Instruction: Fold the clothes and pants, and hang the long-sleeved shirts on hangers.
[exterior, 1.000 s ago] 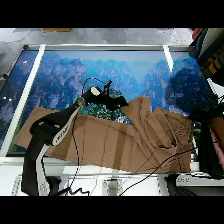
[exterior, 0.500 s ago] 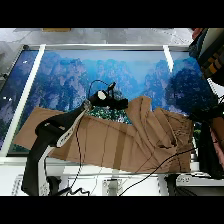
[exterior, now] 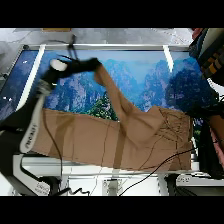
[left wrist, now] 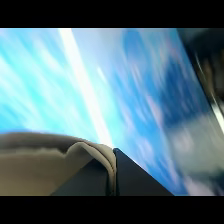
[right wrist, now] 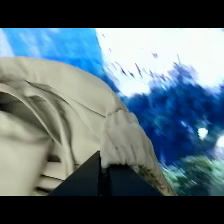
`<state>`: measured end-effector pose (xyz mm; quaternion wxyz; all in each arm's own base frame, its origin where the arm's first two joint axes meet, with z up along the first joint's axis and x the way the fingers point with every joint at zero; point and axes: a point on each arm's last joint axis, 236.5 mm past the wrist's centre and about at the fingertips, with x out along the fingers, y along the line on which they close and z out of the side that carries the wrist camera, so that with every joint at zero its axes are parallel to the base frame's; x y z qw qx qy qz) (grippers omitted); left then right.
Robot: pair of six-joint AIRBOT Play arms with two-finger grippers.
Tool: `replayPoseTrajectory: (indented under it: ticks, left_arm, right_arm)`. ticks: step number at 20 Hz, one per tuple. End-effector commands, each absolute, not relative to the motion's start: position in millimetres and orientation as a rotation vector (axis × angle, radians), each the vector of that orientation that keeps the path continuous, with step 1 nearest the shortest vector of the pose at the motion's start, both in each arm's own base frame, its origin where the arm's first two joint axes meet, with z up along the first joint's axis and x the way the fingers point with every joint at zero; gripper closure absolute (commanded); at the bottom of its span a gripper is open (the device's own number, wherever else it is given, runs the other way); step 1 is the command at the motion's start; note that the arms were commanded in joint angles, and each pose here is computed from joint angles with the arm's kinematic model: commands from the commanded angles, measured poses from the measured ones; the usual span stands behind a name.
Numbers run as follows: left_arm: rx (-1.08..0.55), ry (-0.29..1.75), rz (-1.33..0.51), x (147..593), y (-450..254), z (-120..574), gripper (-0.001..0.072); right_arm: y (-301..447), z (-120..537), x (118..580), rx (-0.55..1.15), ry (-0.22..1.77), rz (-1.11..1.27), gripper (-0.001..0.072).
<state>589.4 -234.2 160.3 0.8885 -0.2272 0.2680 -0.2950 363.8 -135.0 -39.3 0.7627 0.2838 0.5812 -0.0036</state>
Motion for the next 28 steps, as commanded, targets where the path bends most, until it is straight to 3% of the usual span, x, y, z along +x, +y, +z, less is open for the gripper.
replayPoseTrajectory:
  ticks: [1, 7, 11, 14, 17, 24, 28]
  left_arm:
    - [-0.363, 0.379, -0.463, 601, -129, 227, 0.0695]
    - [-0.308, 0.425, -0.320, 596, -26, 219, 0.0695]
    - [-0.194, 0.633, -0.254, 570, 19, 171, 0.0696]
    - [-0.091, 0.849, -0.025, 541, 85, 124, 0.0696]
    - [0.002, 0.935, 0.168, 520, 141, 111, 0.0696]
    - [0.078, 0.763, 0.181, 552, 148, 140, 0.0696]
    - [0.035, 1.029, 0.154, 509, 145, 60, 0.0696]
  right_arm:
    - [-131, -28, 387, 0.685, 1.162, 0.001, 0.0679]
    - [-151, -7, 431, 0.750, 0.941, -0.070, 0.0679]
    - [-160, 1, 455, 0.703, 0.841, -0.124, 0.0679]
    - [-154, 9, 480, 0.639, 0.767, -0.144, 0.0680]
    - [-154, 21, 504, 0.558, 0.669, -0.183, 0.0680]
    - [-123, 29, 523, 0.493, 0.633, -0.147, 0.0679]
    - [-125, 25, 520, 0.459, 0.651, -0.145, 0.0680]
